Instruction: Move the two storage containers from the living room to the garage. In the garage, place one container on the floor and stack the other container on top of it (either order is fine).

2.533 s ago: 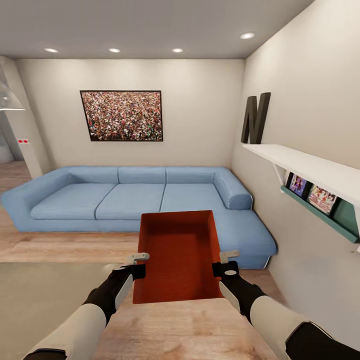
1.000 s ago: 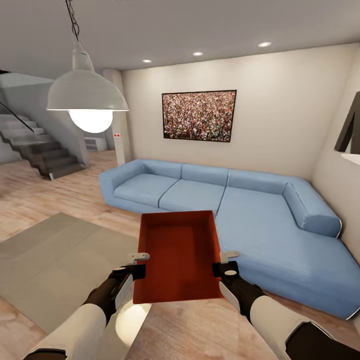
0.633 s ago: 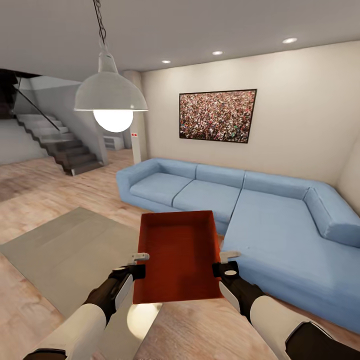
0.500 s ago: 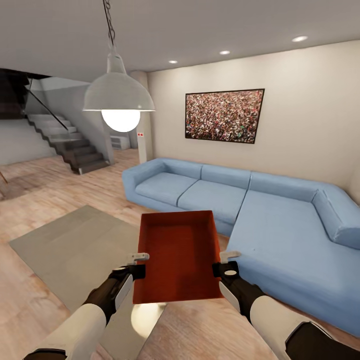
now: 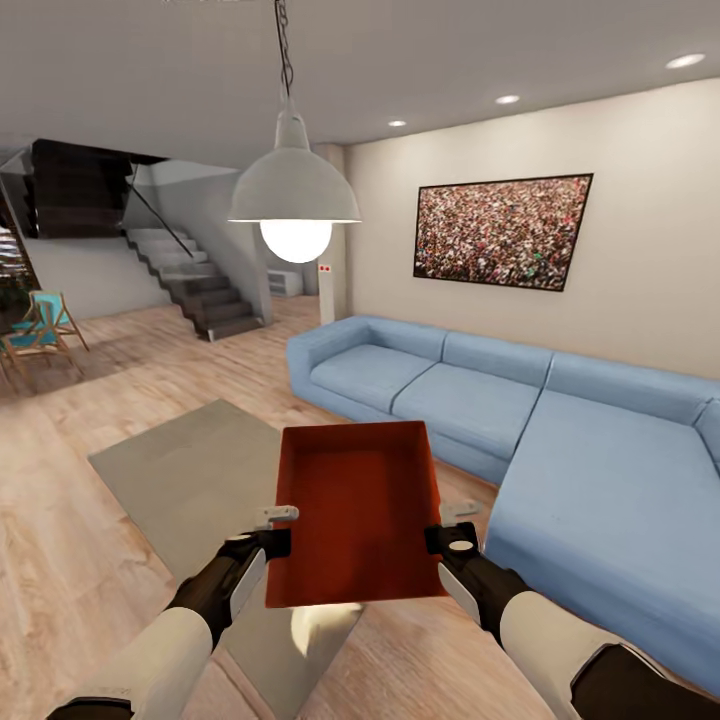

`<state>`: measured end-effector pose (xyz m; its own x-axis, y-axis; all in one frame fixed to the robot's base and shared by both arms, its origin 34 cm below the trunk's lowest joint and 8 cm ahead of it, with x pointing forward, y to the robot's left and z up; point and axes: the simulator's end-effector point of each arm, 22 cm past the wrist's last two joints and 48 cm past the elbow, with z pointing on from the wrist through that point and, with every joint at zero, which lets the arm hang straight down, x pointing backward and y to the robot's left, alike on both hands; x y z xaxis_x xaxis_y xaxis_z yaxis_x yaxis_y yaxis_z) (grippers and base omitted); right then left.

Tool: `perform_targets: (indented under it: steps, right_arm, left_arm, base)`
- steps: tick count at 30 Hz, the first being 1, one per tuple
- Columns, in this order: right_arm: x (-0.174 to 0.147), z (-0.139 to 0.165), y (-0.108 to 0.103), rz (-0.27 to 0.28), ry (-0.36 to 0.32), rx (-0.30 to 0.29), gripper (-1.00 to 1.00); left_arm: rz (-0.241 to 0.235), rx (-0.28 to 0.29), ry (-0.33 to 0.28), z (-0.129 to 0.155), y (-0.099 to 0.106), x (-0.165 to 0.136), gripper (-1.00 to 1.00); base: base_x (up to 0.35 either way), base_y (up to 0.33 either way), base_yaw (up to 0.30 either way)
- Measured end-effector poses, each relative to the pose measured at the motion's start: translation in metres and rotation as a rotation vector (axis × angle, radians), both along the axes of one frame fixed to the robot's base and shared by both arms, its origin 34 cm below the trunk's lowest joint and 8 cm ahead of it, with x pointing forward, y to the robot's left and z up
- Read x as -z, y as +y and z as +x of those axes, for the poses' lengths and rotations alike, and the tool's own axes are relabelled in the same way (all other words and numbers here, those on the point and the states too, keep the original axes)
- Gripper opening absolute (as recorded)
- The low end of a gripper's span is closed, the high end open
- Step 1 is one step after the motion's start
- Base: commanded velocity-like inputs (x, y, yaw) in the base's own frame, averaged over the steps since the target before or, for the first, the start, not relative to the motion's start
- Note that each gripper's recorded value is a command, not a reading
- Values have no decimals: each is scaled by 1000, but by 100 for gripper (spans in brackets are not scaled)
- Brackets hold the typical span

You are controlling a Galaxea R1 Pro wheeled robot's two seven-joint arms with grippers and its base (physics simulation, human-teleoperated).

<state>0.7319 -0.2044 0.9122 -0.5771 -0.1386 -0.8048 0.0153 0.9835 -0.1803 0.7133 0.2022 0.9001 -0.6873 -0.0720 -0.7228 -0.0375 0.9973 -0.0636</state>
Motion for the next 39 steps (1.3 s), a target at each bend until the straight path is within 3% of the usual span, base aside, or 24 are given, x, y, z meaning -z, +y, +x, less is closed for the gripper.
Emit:
perform_targets:
  steps: [39]
  right_arm:
    - [0,0,0,0,1,0,-100]
  left_arm:
    - [0,1,1,0,0,0,-100]
  base:
    - [0,0,282]
